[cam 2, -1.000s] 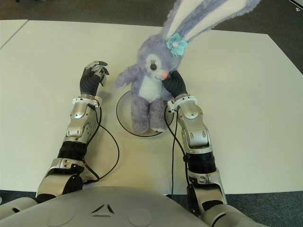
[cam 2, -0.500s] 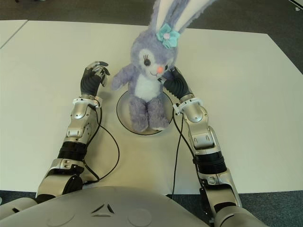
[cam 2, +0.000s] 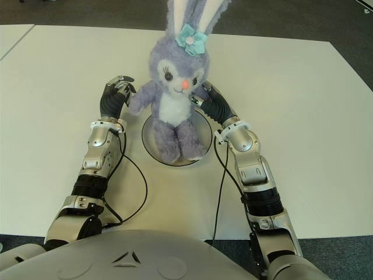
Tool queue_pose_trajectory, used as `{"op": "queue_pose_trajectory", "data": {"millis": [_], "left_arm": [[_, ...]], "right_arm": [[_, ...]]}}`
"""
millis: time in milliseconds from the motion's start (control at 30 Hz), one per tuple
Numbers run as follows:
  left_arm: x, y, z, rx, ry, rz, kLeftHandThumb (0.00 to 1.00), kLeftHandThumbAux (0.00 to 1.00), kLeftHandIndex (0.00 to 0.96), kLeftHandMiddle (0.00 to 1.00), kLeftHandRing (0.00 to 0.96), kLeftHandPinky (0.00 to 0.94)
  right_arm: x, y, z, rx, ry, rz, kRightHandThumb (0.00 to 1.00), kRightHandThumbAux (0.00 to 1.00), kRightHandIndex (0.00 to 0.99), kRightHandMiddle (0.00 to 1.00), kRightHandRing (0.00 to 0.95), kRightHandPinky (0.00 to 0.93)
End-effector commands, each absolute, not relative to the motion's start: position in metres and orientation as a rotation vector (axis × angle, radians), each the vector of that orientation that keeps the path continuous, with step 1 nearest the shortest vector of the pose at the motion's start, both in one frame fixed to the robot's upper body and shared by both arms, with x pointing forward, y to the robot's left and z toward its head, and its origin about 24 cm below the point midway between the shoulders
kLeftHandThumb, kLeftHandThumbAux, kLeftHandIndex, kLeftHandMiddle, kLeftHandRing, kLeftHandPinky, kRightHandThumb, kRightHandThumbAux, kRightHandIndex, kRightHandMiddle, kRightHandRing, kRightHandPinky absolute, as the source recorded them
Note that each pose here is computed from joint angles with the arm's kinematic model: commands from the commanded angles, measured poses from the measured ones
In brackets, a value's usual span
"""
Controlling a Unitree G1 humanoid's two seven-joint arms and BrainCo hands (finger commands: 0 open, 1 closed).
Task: Put the doll into the plate.
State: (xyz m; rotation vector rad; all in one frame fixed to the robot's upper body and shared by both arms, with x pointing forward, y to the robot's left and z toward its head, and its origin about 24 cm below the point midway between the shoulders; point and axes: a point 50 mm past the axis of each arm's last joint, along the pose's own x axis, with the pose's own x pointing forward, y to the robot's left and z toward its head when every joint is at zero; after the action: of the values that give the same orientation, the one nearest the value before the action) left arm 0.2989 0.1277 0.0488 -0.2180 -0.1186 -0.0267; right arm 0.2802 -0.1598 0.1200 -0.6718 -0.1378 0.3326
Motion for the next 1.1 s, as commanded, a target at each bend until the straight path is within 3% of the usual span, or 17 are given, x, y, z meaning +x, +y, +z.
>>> {"op": "queue_pose_trajectory", "data": {"millis": [33, 800, 1100], "left_arm": [[0.273, 0.124, 0.004, -0.264, 0.059, 0.026, 0.707, 0.707, 0.441, 0.884, 0.887, 0.867], [0.273, 0.124, 0.003, -0.262, 0.060, 0.023, 0.708, 0.706, 0.442, 0.886, 0.890, 0.873], [0.273, 0.125, 0.003, -0.257, 0.059, 0.022, 0.709, 0.706, 0.442, 0.886, 0.889, 0.873]], "right_arm": [[0.280, -0.161, 0.121, -0.706, -0.119, 0.362, 0.472, 0.285, 0.000, 0.000, 0.000, 0.002], [0.280, -0.172, 0.135, -0.742, -0.101, 0.385, 0.409, 0.234, 0.000, 0.000, 0.000, 0.000], [0.279, -0.176, 0.141, -0.766, -0.108, 0.380, 0.444, 0.224, 0.000, 0.000, 0.000, 0.000]]}}
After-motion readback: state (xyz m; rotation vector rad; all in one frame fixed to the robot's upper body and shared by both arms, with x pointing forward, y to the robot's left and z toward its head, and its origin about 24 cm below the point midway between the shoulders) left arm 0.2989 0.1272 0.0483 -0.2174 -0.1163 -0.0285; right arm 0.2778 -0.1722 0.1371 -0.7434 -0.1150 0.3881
